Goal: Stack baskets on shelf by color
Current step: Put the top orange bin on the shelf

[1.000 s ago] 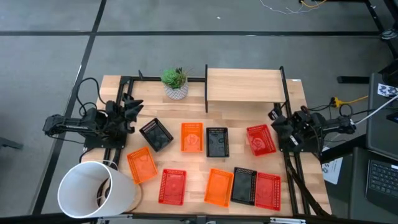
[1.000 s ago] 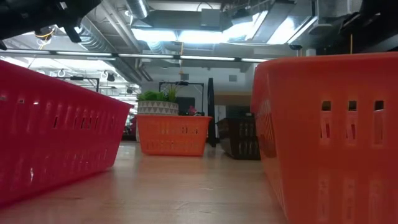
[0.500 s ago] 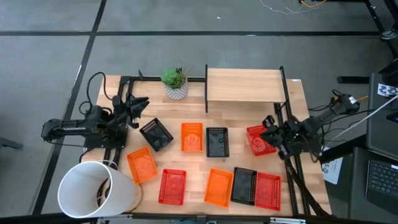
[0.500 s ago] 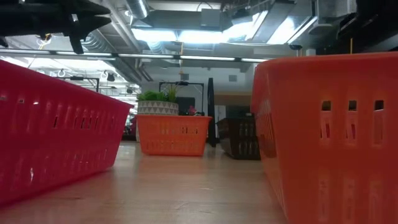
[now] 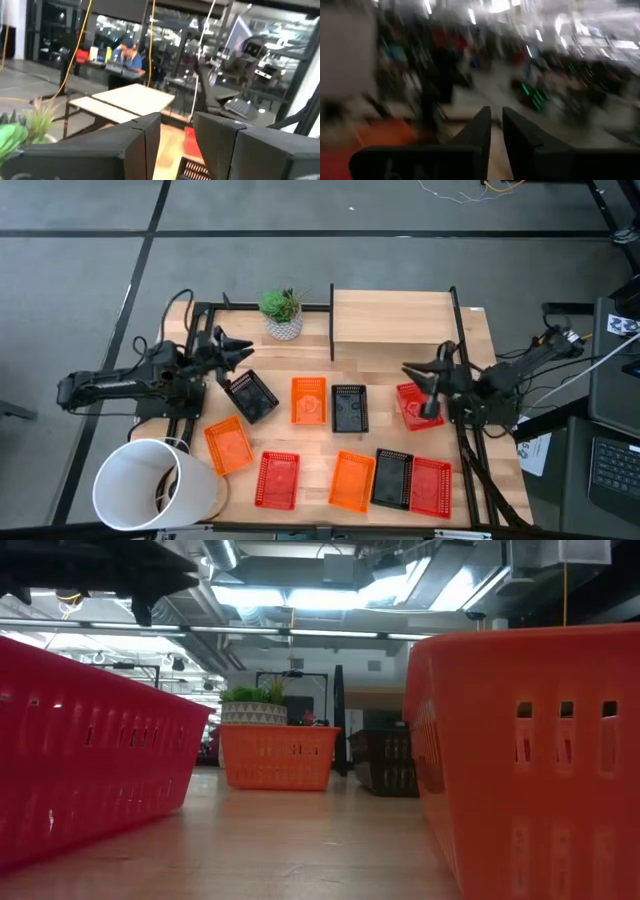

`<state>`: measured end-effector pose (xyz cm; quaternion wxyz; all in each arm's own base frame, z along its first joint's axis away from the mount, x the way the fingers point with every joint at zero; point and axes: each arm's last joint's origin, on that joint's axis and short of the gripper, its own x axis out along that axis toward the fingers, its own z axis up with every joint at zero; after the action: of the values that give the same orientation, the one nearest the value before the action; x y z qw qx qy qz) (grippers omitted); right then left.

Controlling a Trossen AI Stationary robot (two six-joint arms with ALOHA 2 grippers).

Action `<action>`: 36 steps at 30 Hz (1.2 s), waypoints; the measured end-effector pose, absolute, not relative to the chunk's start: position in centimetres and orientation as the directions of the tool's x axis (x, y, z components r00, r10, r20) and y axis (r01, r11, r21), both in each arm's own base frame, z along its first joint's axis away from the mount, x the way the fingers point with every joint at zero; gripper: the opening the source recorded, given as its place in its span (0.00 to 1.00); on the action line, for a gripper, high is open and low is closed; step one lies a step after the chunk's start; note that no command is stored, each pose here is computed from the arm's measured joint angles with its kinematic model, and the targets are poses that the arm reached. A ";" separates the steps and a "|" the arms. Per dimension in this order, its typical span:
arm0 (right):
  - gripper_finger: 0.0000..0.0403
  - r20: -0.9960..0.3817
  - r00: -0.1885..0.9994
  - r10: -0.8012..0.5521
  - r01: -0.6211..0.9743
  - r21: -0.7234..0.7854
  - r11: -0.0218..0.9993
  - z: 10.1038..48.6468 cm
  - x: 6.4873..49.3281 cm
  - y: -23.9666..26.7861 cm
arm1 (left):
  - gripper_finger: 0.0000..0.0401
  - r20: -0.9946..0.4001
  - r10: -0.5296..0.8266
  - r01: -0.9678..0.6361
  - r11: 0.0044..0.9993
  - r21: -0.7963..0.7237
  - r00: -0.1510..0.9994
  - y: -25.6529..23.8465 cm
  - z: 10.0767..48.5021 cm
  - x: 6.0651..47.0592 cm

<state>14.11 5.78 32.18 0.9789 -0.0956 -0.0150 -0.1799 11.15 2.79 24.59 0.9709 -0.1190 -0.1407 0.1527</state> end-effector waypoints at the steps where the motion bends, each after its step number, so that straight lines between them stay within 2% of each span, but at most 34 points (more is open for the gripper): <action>1: 0.13 -0.011 0.925 -0.381 0.370 -0.212 0.904 32.7 14.0 5.6 | 0.27 0.225 0.341 -0.276 0.921 -0.276 0.913 2.9 24.5 11.3; 4: 0.13 -0.186 0.901 -0.392 0.350 -0.225 0.909 33.7 13.2 5.1 | 0.27 0.199 0.452 -0.386 0.873 -0.299 0.869 3.2 24.2 11.5; 7: 0.13 -0.321 0.874 -0.366 0.336 -0.147 0.930 34.4 11.9 4.5 | 0.27 0.202 0.536 -0.462 0.827 -0.320 0.820 3.5 24.3 11.5; 11: 0.13 -0.481 0.821 -0.309 0.345 -0.013 0.938 33.9 10.6 3.9 | 0.27 0.192 0.563 -0.490 0.809 -0.324 0.804 3.6 24.2 11.6; 16: 0.13 -0.646 0.722 -0.248 0.362 0.046 0.931 31.7 10.1 4.0 | 0.27 0.197 0.602 -0.515 0.779 -0.358 0.774 3.8 24.3 11.7; 19: 0.13 -0.699 0.689 -0.193 0.337 0.073 0.939 30.5 10.2 4.3 | 0.27 0.233 0.580 -0.483 0.796 -0.364 0.781 3.7 24.6 11.7; 23: 0.13 -0.736 0.662 -0.141 0.302 0.089 0.949 29.3 10.6 4.7 | 0.27 0.250 0.474 -0.396 0.867 -0.304 0.845 3.4 24.7 11.9; 28: 0.13 -0.732 0.667 -0.137 0.252 0.049 0.967 28.8 10.9 4.9 | 0.27 0.257 0.363 -0.306 0.922 -0.237 0.896 3.1 24.7 12.1; 36: 0.13 -0.687 0.718 -0.109 0.190 0.043 0.981 29.3 11.4 5.2 | 0.27 0.242 0.251 -0.201 0.956 -0.213 0.937 2.6 24.5 12.5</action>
<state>11.44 5.20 29.25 0.9253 0.0555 0.3663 -0.0810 12.52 2.57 24.54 0.9798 -0.0926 -0.1343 0.1154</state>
